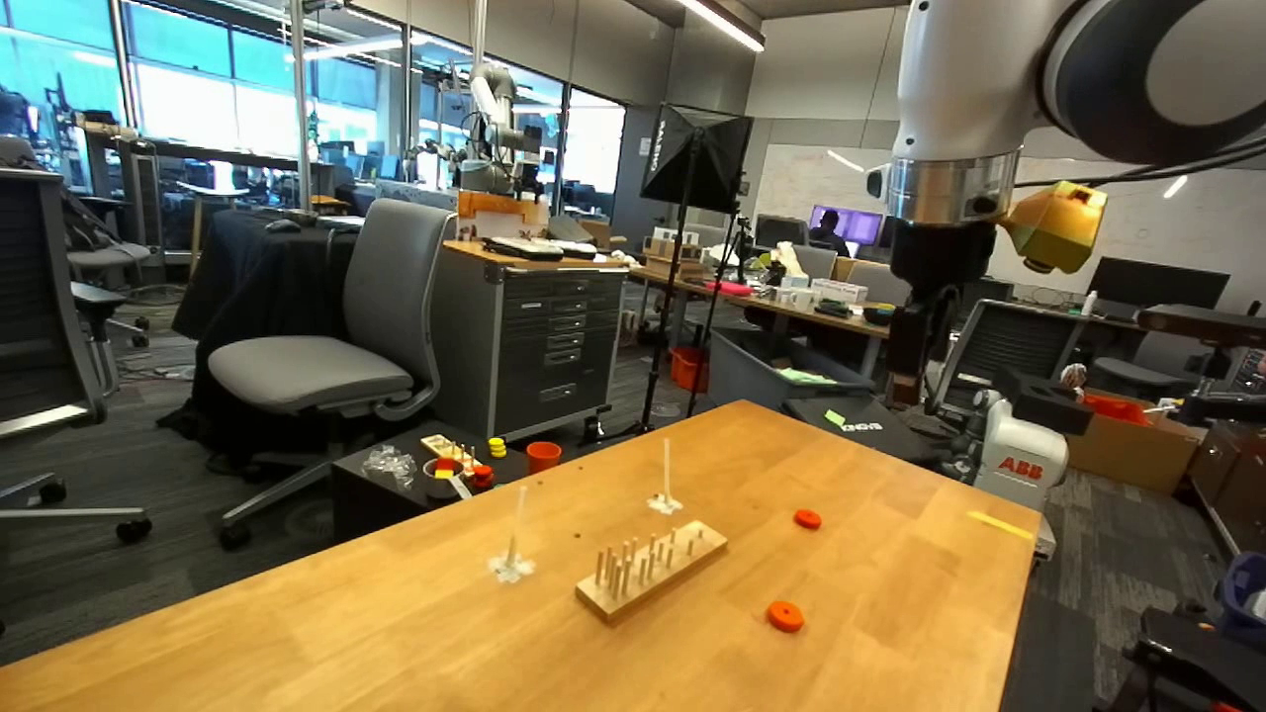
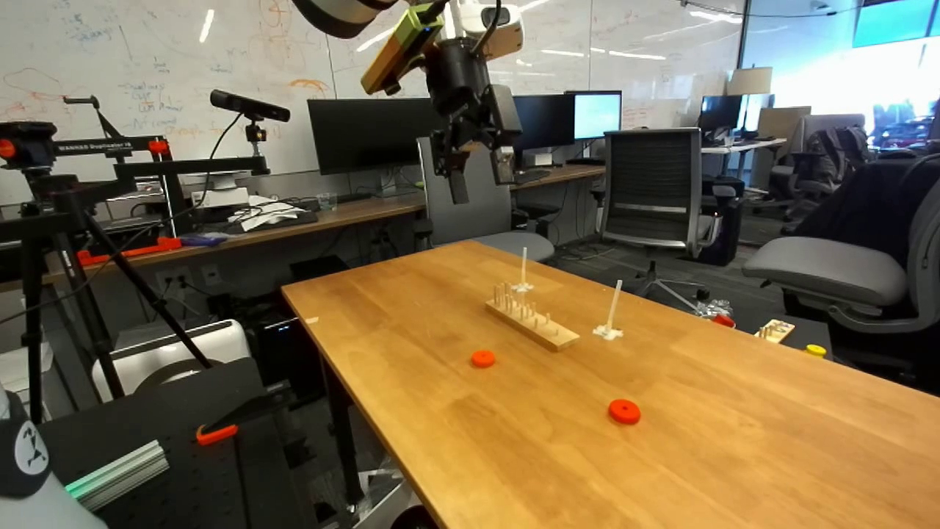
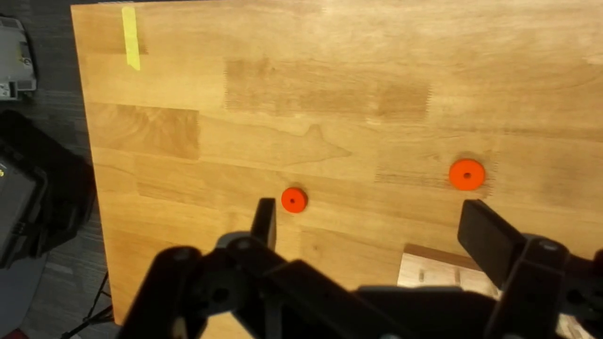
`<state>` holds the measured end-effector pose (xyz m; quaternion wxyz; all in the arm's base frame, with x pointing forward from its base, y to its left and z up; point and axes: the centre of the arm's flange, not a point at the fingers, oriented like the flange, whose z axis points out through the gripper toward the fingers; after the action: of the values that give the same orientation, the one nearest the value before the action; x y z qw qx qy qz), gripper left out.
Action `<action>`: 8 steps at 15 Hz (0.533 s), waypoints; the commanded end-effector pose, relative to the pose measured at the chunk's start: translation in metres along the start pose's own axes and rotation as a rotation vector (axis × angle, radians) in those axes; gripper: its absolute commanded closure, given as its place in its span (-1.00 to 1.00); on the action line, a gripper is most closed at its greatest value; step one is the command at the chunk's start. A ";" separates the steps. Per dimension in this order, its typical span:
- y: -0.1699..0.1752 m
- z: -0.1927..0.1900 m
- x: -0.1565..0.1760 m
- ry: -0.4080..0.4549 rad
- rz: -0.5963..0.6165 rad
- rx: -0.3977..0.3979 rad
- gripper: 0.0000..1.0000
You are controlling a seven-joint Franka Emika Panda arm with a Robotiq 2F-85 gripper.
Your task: Put one of the orange rings on the wooden object
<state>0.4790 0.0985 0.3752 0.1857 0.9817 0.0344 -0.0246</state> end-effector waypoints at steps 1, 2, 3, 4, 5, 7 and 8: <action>0.000 -0.002 0.000 0.005 0.001 0.000 -1.00; -0.001 0.002 0.003 -0.010 -0.044 0.010 -1.00; -0.004 0.010 0.008 -0.049 -0.137 0.026 -1.00; -0.007 0.019 0.012 -0.061 -0.185 0.034 -1.00; -0.011 0.028 0.016 -0.074 -0.237 0.049 -1.00; -0.015 0.045 0.021 -0.111 -0.340 0.066 -1.00; -0.015 0.054 0.024 -0.127 -0.391 0.077 -1.00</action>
<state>0.4817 0.0982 0.3328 0.1635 0.9706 0.1509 -0.0914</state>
